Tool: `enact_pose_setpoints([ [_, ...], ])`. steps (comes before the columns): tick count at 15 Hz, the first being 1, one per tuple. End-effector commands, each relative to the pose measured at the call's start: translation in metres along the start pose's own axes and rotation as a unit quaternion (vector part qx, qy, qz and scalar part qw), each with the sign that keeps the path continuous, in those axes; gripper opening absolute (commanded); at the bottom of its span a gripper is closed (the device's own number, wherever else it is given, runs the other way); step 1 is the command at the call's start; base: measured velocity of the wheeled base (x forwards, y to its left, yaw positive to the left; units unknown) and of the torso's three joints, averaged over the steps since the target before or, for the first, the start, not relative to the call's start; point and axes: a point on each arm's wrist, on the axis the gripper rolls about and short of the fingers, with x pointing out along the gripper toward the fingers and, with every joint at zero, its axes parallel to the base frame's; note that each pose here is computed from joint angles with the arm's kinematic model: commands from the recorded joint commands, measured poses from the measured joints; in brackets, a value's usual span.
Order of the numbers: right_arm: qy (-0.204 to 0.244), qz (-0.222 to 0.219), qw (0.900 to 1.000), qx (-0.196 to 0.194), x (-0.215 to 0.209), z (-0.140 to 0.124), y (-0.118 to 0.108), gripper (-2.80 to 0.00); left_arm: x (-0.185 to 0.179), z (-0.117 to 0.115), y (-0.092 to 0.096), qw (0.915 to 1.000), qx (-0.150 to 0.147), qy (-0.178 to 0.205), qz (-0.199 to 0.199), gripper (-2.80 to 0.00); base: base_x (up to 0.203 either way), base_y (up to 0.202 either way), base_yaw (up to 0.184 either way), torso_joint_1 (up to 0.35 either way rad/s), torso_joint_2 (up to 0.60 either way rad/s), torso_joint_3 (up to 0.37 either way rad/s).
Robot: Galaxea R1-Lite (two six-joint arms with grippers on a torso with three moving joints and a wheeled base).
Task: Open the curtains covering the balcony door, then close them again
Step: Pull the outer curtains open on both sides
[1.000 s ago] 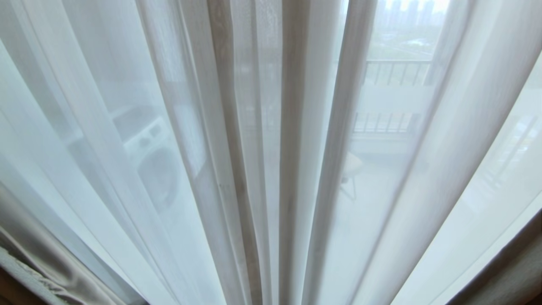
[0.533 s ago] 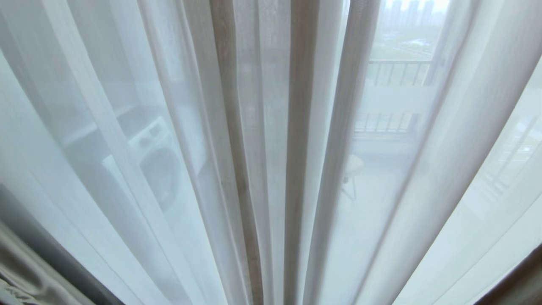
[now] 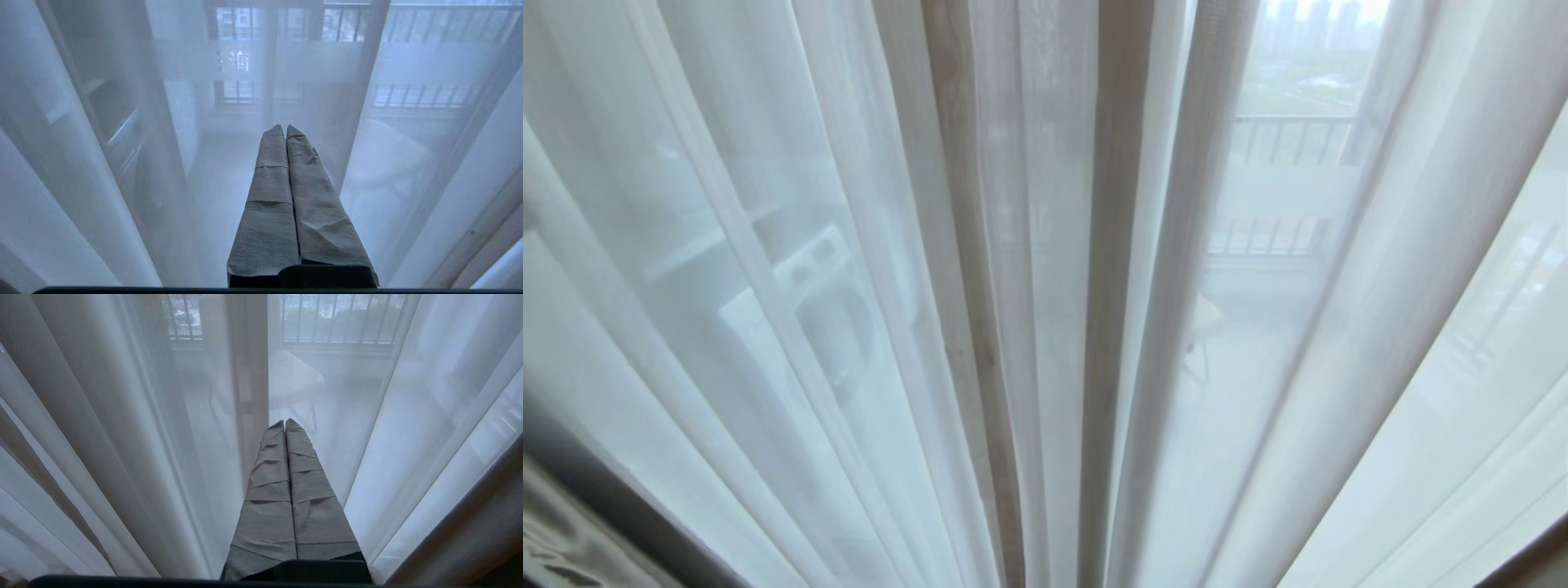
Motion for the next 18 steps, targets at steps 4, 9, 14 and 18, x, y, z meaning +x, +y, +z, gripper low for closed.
enact_pose_setpoints([
  [4,0.0,0.0,1.0,0.0,0.0,0.0,0.0,-2.8,0.014,-0.015,-0.032,0.9982,0.003,0.054,-0.024,-2.8,0.0,0.0,0.0,0.0,0.0,0.0],
  [9,0.0,0.0,1.0,0.0,0.0,0.0,0.0,-2.8,-0.007,-0.045,-0.033,0.9964,0.003,0.082,-0.023,-2.8,0.0,0.0,0.0,0.0,0.0,0.0],
  [14,0.0,0.0,1.0,0.0,0.0,0.0,0.0,-2.8,-0.07,-0.109,-0.037,0.9925,0.008,0.12,-0.023,-2.8,0.0,0.0,0.0,0.0,0.0,0.0],
  [18,0.0,0.0,1.0,0.0,0.0,0.0,0.0,-2.8,-0.11,-0.144,-0.039,0.9921,0.015,0.122,-0.026,-2.8,0.0,0.0,0.0,0.0,0.0,0.0],
])
